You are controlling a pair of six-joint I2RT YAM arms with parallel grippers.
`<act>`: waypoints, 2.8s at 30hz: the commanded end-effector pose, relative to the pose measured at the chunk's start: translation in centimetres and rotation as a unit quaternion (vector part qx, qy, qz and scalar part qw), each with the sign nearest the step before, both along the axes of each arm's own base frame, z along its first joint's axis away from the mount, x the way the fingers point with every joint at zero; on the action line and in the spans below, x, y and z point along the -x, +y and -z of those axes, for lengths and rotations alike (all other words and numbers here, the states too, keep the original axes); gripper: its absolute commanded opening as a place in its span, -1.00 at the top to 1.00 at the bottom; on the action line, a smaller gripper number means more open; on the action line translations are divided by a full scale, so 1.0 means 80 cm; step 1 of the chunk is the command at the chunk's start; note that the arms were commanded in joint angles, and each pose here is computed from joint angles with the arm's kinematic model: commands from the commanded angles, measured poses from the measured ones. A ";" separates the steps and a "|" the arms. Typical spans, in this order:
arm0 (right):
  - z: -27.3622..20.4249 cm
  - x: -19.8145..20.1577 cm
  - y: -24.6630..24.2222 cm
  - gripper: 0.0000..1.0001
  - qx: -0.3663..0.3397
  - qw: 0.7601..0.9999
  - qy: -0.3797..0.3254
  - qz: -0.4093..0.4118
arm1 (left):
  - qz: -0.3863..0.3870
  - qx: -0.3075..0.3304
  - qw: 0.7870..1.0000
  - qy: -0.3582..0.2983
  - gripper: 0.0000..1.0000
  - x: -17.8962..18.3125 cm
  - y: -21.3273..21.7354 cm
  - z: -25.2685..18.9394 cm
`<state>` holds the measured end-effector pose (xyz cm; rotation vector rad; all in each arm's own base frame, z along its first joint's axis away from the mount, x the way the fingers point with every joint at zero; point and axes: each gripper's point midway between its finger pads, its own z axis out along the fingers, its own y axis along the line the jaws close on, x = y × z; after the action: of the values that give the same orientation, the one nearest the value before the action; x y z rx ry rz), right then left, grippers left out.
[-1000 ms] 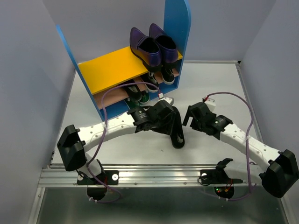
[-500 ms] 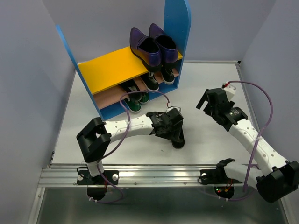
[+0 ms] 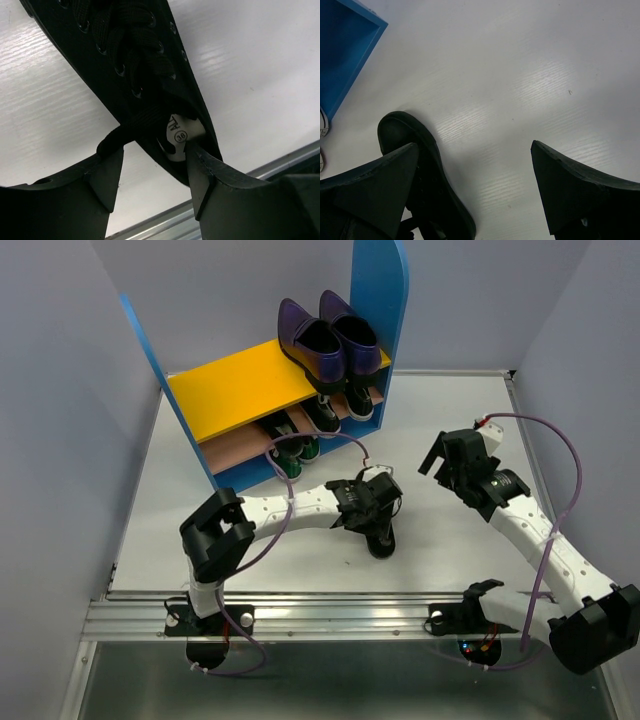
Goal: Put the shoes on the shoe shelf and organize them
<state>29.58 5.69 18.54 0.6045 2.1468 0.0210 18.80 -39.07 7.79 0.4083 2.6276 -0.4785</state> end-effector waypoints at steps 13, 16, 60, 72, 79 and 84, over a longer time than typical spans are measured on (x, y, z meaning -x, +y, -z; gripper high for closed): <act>-0.002 -0.006 0.005 -1.00 -0.005 1.000 -0.009 -0.013 | -0.079 -0.005 0.994 -0.079 1.00 -0.031 0.034 -0.061; -0.004 -0.009 0.008 -1.00 -0.009 1.000 -0.014 -0.015 | -0.081 0.000 0.993 -0.084 1.00 -0.021 0.060 -0.085; -0.004 -0.029 0.027 -1.00 -0.025 0.999 -0.017 -0.037 | -0.397 0.087 0.902 -0.147 1.00 0.015 0.335 -0.216; -0.011 -0.032 0.034 -1.00 -0.034 0.998 -0.023 -0.046 | -0.417 0.002 0.888 -0.192 1.00 -0.047 0.384 -0.216; -0.011 -0.032 0.033 -1.00 -0.032 0.998 -0.023 -0.047 | -0.396 0.001 0.894 -0.208 1.00 -0.082 0.380 -0.220; -0.011 -0.033 0.033 -1.00 -0.031 0.998 -0.022 -0.047 | -0.395 -0.032 0.891 -0.220 1.00 -0.112 0.390 -0.221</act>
<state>30.99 8.04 17.19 0.5387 2.2041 0.1119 24.14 -7.95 22.19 -0.5110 2.2471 0.0026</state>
